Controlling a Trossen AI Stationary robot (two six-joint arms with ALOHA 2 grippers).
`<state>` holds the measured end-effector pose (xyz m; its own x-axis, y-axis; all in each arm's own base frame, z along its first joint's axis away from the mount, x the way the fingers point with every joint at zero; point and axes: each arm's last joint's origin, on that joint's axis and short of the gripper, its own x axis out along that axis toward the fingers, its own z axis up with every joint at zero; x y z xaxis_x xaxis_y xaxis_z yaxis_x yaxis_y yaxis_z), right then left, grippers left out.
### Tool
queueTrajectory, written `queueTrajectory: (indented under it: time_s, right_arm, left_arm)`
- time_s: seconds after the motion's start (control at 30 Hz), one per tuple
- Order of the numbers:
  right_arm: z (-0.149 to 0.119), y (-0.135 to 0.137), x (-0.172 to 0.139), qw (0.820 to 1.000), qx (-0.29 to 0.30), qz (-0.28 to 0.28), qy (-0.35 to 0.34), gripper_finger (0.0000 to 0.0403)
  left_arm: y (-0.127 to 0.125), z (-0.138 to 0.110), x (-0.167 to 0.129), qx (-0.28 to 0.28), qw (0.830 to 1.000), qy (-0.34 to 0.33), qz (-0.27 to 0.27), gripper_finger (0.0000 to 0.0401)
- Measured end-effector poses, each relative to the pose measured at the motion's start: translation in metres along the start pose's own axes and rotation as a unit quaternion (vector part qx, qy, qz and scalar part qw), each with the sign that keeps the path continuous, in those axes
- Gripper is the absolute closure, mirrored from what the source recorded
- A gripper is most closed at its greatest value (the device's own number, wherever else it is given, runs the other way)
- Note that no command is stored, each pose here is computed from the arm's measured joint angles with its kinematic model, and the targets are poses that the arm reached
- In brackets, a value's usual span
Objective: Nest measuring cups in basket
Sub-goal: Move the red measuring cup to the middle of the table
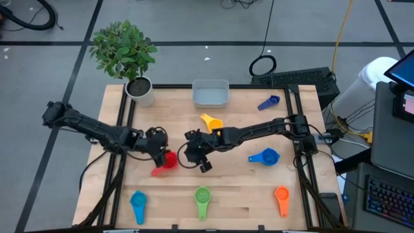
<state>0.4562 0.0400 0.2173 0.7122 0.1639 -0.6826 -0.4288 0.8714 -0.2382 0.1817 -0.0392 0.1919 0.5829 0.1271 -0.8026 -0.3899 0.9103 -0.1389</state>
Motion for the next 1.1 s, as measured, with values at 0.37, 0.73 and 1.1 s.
queueTrajectory:
  time_s: [0.37, 0.73, 1.1]
  right_arm:
    - [-0.01, -0.001, 0.003, 1.0, 0.01, 0.003, 0.015, 0.022]
    - [-0.015, -0.001, 0.006, 1.0, 0.021, 0.0, 0.015, 0.022]
    - [-0.015, -0.001, 0.006, 1.0, 0.021, -0.001, 0.015, 0.022]
  left_arm:
    - [0.018, -0.015, -0.03, 0.01, 0.975, 0.196, 0.109, 0.0256]
    - [0.0, -0.028, -0.019, -0.028, 0.977, 0.209, 0.021, 0.0256]
    - [-0.015, -0.034, 0.018, 0.004, 0.969, 0.243, 0.043, 0.0256]
